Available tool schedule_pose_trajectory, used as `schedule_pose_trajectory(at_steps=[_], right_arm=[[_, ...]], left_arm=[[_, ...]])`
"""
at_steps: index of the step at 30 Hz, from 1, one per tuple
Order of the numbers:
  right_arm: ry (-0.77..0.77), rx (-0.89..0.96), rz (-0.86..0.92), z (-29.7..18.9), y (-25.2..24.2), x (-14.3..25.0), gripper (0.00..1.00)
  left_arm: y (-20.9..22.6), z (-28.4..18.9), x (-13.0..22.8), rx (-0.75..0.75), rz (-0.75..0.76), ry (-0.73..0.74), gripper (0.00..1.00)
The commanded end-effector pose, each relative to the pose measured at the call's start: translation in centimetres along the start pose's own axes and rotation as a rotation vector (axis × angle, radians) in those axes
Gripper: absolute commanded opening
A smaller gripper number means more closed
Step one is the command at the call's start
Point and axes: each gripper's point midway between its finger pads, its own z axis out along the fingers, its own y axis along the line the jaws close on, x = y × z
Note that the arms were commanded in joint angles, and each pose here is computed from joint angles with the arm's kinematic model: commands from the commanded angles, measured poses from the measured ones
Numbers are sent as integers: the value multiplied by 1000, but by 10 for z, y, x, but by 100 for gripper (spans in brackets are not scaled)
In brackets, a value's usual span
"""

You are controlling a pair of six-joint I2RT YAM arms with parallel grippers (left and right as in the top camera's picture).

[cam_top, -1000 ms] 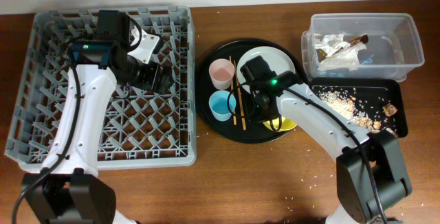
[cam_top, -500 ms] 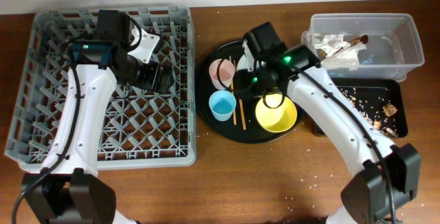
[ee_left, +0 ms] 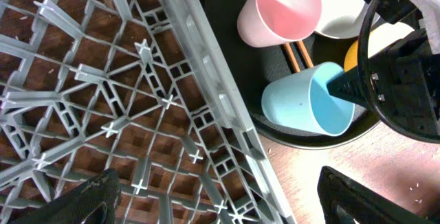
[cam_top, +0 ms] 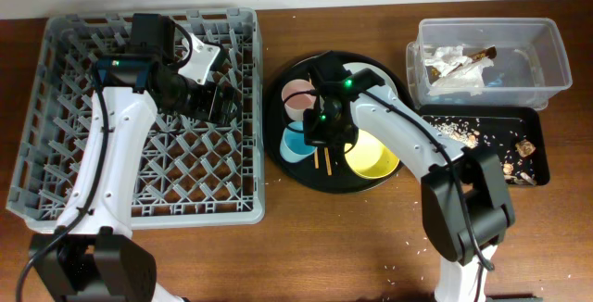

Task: Sort waste into correct bins and load items into the dishwasher rack
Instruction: 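Grasp the blue cup with the right gripper and hand it to the left gripper, then place the blue cup upside down in the dish rack with the left gripper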

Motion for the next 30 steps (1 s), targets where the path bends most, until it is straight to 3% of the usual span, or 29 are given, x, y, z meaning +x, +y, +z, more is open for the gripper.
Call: schedule_pose_trajectory(at_steps=[1, 4, 7, 12, 16, 18, 26, 30], right_arm=[[-171, -74, -43, -86, 8, -15, 4], [-267, -224, -58, -161, -1, -8, 4], [-295, -492, -203, -189, 31, -9, 4], [-345, -782, -375, -202, 72, -11, 4], [-383, -865, -410, -204, 82, -20, 4], [-362, -874, -381, -192, 84, -28, 4], [-327, -941, -351, -156, 113, -50, 4], [-289, -930, -320, -149, 109, -46, 5]], left_arm=[[-23, -5, -11, 138, 8, -52, 99], [-77, -22, -32, 493, 74, -178, 99], [-105, -35, -42, 742, 84, -244, 99], [-126, -55, -56, 1158, 25, -315, 99], [-122, -43, -56, 1168, -31, -277, 99], [-122, -43, -56, 1169, -40, -271, 84], [-124, -43, -55, 1174, -43, -262, 76], [-124, -43, -55, 1173, -43, -262, 60]])
